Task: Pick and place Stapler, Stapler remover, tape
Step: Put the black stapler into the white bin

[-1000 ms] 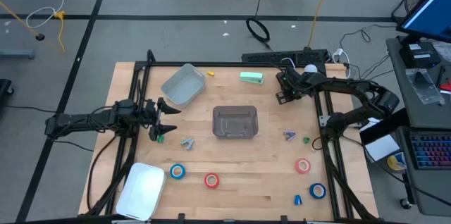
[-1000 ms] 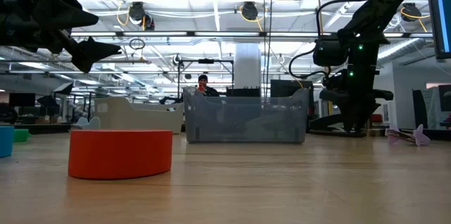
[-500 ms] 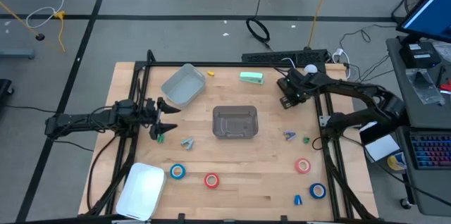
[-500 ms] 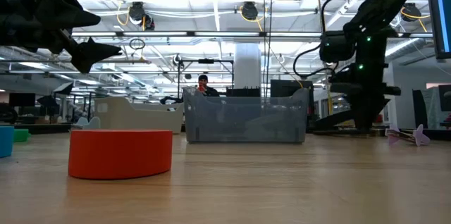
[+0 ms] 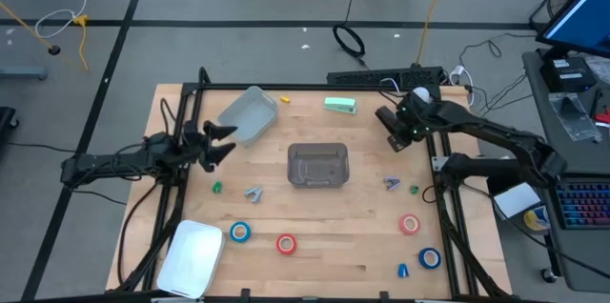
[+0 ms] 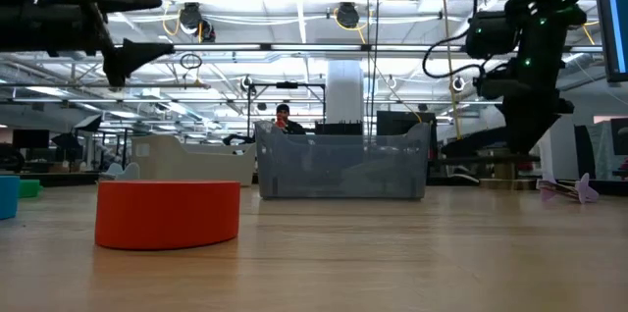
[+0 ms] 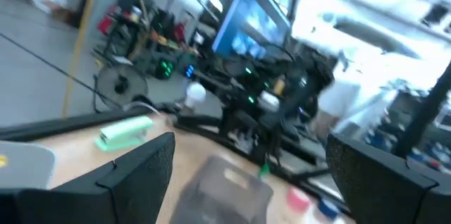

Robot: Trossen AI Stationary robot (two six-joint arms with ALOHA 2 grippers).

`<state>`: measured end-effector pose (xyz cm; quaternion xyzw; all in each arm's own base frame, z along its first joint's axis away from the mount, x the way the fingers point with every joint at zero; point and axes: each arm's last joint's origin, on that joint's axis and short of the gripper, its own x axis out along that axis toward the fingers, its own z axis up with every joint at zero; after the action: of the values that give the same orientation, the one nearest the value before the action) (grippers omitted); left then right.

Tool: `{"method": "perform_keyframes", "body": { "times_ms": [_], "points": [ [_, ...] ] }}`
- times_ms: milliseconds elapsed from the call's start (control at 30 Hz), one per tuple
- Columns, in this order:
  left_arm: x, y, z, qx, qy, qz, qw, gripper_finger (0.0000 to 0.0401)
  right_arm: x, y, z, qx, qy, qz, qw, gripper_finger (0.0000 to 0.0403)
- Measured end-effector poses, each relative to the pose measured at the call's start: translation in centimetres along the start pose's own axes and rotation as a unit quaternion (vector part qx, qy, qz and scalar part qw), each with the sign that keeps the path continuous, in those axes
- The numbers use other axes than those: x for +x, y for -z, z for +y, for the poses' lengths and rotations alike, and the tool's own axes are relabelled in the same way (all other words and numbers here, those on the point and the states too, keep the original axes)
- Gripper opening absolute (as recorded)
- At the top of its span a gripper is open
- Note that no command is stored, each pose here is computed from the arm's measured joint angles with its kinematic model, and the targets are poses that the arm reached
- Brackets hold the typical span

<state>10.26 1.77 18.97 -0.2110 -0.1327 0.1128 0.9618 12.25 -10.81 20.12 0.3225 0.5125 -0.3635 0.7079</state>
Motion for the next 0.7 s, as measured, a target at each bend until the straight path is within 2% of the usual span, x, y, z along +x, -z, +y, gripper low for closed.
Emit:
{"method": "perform_keyframes", "body": {
  "times_ms": [200, 333, 533, 700],
  "points": [
    [-0.1, -0.7, 0.3, 0.006, -0.071, -0.059, 0.996, 0.0365, -0.6, 0.2, 0.2, -0.018, -0.022, -0.014, 1.000, 0.0122],
    [0.0, -0.9, 0.3, 0.005, -0.089, -0.075, 0.993, 0.0365, -0.6, 0.3, 0.7, -0.036, -0.028, -0.019, 0.999, 0.0122],
    [1.5, -2.6, -0.8, 0.028, -0.096, -0.055, 0.994, 0.0365, -0.7, 0.1, 1.8, -0.061, -0.046, -0.043, 0.996, 0.0122],
    [5.2, -4.8, -2.4, 0.089, -0.108, -0.006, 0.990, 0.0365, -0.8, 0.0, 2.9, -0.088, -0.065, -0.065, 0.992, 0.0122]
  ]
}}
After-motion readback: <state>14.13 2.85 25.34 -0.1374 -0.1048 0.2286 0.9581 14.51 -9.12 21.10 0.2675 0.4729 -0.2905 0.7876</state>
